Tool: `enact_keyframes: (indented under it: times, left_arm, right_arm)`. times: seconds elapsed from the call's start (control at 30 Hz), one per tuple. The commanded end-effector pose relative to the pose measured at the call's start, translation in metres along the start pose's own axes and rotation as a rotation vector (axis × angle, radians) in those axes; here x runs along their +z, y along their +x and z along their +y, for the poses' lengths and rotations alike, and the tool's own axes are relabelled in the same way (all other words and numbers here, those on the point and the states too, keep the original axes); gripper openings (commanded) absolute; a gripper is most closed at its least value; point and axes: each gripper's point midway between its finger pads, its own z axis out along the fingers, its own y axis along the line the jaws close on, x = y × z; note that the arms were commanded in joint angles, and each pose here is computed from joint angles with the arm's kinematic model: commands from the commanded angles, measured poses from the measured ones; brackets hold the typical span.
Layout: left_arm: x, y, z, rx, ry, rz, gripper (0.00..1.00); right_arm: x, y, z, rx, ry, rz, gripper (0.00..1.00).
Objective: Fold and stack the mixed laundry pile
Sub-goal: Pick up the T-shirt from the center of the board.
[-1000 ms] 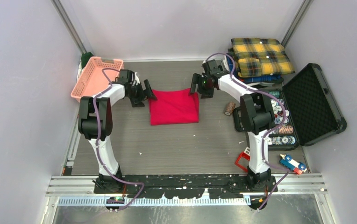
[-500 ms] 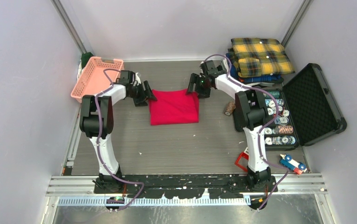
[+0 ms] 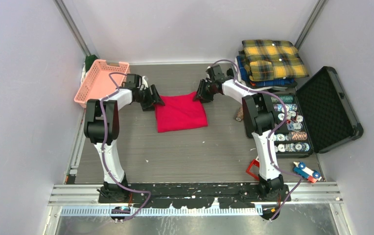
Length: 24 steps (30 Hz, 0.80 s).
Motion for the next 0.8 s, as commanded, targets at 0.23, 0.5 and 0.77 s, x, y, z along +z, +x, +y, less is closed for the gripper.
enact_keyframes:
  times: [0.23,0.5,0.77]
  left_arm:
    - [-0.013,-0.010,-0.022,0.017,0.050,-0.059,0.74]
    - [-0.080,0.003,-0.031,-0.048,-0.044,-0.199,0.90]
    - [-0.143,0.056,-0.062,0.011,0.063,-0.182,0.89]
  right_arm:
    - [-0.004,-0.010,0.017,0.017,-0.076,-0.018,0.01]
    - [-0.047,-0.022,0.025,-0.043,-0.061,-0.044,0.01]
    - [-0.085,-0.028,0.034,-0.105,-0.025,-0.089,0.01]
